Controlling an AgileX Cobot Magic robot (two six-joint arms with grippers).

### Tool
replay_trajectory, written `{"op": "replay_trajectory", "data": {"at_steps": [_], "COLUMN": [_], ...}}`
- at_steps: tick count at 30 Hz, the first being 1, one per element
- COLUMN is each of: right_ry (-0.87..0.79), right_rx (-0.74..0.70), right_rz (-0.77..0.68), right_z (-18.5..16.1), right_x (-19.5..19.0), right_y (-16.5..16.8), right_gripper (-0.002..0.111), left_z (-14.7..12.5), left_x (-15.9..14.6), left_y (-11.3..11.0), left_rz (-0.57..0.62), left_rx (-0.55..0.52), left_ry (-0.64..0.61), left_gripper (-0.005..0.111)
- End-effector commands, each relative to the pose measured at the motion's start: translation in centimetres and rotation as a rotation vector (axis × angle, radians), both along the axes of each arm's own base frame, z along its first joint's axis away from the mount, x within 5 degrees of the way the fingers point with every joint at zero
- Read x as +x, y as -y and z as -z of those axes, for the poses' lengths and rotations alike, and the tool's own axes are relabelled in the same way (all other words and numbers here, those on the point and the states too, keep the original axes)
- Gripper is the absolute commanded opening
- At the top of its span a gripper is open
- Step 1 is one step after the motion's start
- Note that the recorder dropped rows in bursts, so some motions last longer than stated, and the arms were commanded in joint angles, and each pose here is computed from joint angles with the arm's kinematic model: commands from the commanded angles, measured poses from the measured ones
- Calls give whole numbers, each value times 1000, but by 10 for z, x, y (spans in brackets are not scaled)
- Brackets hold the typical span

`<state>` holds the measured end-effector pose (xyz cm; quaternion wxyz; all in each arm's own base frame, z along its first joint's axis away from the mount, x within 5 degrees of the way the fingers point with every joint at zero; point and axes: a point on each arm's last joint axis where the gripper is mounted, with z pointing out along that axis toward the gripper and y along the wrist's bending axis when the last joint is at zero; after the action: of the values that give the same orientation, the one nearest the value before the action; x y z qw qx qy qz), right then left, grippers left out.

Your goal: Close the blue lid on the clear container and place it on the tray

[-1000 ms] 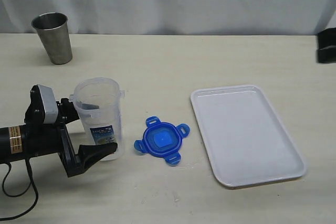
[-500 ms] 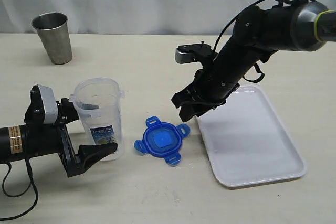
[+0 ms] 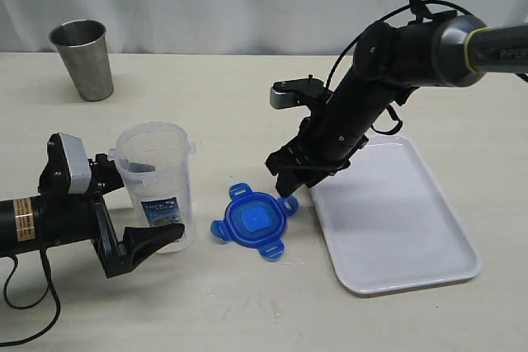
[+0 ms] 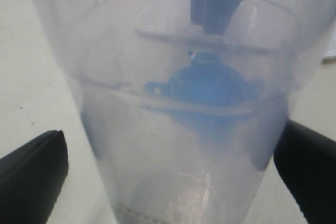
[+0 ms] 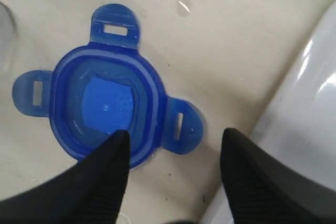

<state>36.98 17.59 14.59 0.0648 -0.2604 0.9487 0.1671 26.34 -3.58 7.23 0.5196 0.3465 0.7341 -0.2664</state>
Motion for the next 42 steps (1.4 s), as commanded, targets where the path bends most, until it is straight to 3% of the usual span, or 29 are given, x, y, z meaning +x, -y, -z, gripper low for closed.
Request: {"op": "replay_trajectory", "data": {"at_steps": [1,8,15,24,34,42], "right_ry": [-6,17,43,19,53,7], "right_rx": [-5,66,-67,10,-98,-61], "right_rz": [-20,-102,-76,-116,-106,-108], "right_z": [9,15,20,17,21,27], "right_x": [1,0,3,-3,-1,-5], "right_y": [-2,-13,-4,-18,-12,-15], "right_gripper": [52,51,51,51,51,51], "left_z": [0,0,0,0,0,0], "left_x": [1,1,1,1,1,1], "left_y": [-1,-1,-1,-1,-1,-1], "left_rz": [-14,-14,-13,-13,-13,-13], "left_rx": [-7,-7,-7,-7,-7,-7], "left_ry": [5,5,5,5,5,5], "left_gripper": [105,105,105,105,105,105]}}
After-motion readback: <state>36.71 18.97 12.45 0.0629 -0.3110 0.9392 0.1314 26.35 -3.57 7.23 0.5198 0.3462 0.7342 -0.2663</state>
